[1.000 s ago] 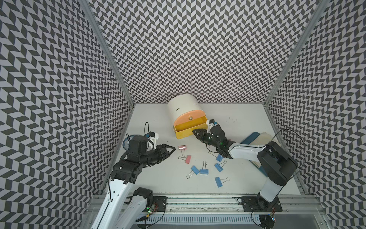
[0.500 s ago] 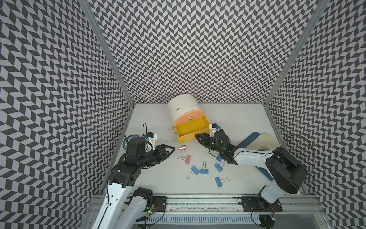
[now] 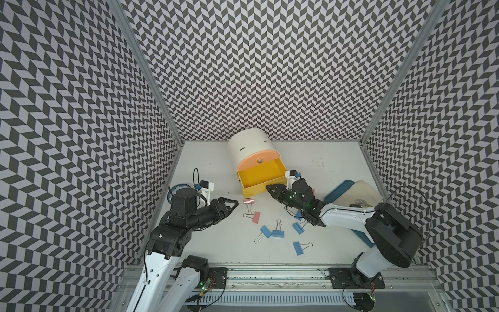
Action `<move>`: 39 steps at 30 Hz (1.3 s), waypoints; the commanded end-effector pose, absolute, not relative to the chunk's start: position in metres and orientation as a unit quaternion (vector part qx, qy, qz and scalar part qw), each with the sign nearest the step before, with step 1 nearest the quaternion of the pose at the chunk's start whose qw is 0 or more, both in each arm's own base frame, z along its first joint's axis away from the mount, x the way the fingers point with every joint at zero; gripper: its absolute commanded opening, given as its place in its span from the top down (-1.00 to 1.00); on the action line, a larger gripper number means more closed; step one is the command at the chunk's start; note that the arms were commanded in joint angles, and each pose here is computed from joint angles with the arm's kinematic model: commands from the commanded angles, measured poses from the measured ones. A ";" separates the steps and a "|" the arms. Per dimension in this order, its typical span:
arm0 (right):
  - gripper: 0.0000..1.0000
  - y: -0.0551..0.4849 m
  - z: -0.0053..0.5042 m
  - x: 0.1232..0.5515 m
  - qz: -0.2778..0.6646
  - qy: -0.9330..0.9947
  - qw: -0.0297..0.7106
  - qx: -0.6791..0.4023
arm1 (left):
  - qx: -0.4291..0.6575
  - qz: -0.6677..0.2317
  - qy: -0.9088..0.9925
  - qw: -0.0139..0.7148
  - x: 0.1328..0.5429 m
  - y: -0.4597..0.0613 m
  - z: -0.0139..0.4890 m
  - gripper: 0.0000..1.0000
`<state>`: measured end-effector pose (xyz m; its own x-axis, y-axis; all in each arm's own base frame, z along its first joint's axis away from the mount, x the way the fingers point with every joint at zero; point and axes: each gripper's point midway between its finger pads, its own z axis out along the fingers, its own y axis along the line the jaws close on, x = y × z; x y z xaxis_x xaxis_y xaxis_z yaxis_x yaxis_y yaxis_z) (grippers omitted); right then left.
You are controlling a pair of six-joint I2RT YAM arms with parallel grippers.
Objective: Put the binder clips in the drawer according to color
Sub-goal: Open the drawer in the storage box, then pick up the binder clip at the center of the board.
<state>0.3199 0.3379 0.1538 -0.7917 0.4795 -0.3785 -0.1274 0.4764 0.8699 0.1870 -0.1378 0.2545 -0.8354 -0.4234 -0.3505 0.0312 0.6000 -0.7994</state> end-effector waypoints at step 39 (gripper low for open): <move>-0.07 0.230 0.107 0.219 0.246 0.935 0.256 0.007 | -0.124 -0.395 0.870 0.268 0.177 -0.125 0.208 -0.14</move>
<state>0.2381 0.2445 0.1225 -0.8472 0.2050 -0.4902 -0.1071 0.8378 0.5354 0.1767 -0.1229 0.2082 -0.8335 -0.4165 -0.3630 -0.0178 0.6768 -0.7359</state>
